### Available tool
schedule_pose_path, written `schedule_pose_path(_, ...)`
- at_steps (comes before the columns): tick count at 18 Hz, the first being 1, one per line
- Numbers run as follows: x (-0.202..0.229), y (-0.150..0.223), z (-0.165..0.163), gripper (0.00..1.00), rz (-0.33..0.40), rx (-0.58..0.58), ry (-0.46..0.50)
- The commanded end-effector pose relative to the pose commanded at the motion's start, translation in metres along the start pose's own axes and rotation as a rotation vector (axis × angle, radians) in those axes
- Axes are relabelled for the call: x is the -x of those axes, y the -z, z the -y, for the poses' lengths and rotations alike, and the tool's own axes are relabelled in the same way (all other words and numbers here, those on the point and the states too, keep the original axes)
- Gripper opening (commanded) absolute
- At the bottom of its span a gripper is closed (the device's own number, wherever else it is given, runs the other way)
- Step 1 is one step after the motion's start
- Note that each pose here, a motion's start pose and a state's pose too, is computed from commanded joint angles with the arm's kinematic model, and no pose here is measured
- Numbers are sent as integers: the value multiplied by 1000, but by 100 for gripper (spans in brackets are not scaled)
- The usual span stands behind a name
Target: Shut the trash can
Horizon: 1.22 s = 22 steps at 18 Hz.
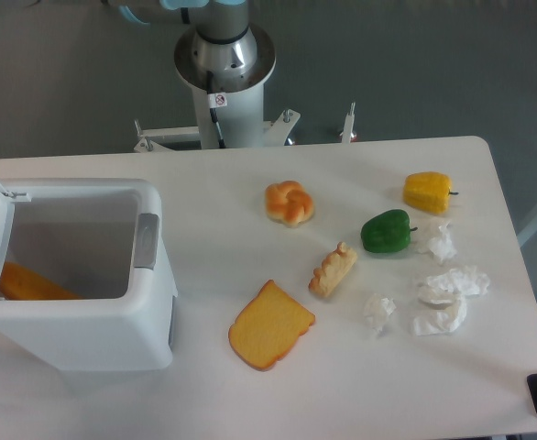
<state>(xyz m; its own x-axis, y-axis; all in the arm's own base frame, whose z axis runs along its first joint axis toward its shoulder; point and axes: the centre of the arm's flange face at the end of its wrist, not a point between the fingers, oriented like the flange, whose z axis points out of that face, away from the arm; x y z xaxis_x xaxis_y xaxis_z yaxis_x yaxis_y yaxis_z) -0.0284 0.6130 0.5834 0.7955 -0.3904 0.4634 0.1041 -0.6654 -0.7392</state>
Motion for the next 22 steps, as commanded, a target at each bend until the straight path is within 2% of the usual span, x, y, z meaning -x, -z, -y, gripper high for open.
schedule_pose_path(2,5,-3,-4,100,25,13,-3)
schedule_pose_path(6,25,-1,-8,100,120,41,-10)
schedule_pose_path(13,65,31,-14,100,195,20,43)
schedule_pose_path(18,85,46,-21,100,315,47,65)
schedule_pose_path(22,98,58,-24,100,353,45,71)
